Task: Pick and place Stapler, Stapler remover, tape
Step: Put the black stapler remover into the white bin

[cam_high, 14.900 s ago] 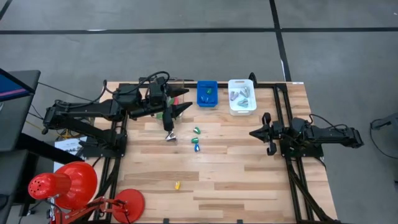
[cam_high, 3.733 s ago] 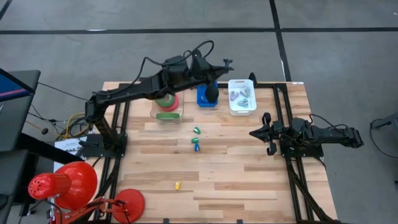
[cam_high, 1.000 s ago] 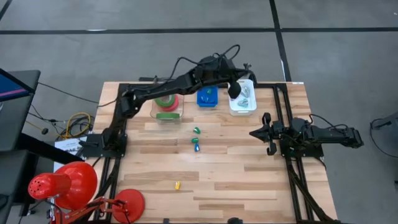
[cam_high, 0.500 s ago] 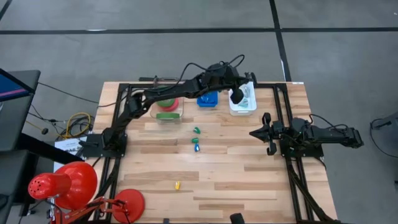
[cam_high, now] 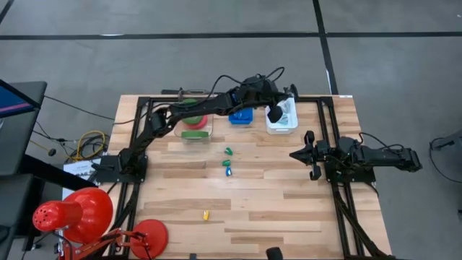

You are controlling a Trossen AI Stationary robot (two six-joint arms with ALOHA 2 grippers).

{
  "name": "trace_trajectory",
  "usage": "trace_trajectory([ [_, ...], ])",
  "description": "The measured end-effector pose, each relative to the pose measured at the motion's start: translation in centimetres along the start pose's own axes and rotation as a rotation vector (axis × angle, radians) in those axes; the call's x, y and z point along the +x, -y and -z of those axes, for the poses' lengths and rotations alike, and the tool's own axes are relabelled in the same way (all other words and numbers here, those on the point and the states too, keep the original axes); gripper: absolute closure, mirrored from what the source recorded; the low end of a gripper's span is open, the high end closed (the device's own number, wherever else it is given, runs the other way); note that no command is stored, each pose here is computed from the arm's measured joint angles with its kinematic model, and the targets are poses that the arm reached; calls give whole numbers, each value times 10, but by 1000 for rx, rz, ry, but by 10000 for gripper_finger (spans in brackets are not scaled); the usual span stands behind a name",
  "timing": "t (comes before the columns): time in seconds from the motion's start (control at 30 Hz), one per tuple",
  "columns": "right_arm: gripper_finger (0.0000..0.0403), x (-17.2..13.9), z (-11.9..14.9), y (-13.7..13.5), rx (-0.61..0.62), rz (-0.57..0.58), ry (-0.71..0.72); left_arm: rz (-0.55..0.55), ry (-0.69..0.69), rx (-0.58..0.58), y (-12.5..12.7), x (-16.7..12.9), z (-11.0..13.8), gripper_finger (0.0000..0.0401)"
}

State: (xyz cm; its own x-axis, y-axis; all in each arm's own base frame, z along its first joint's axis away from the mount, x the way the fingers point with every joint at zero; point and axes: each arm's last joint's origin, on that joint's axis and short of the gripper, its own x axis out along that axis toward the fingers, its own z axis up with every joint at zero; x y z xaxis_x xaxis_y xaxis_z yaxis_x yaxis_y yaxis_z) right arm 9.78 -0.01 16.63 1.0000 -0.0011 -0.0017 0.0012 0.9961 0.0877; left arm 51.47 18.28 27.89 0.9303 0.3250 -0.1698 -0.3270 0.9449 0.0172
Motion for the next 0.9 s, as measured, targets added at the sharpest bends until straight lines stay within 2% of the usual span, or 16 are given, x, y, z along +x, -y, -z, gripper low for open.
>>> trace_trajectory([
  [0.37,403,0,0,0,0,0,0,7,-127,0,3,2,42,393],
  [0.7,403,0,0,0,0,0,0,9,-173,0,5,2,60,391],
  [0.9,403,0,0,0,0,0,0,10,-165,1,5,2,59,390],
])
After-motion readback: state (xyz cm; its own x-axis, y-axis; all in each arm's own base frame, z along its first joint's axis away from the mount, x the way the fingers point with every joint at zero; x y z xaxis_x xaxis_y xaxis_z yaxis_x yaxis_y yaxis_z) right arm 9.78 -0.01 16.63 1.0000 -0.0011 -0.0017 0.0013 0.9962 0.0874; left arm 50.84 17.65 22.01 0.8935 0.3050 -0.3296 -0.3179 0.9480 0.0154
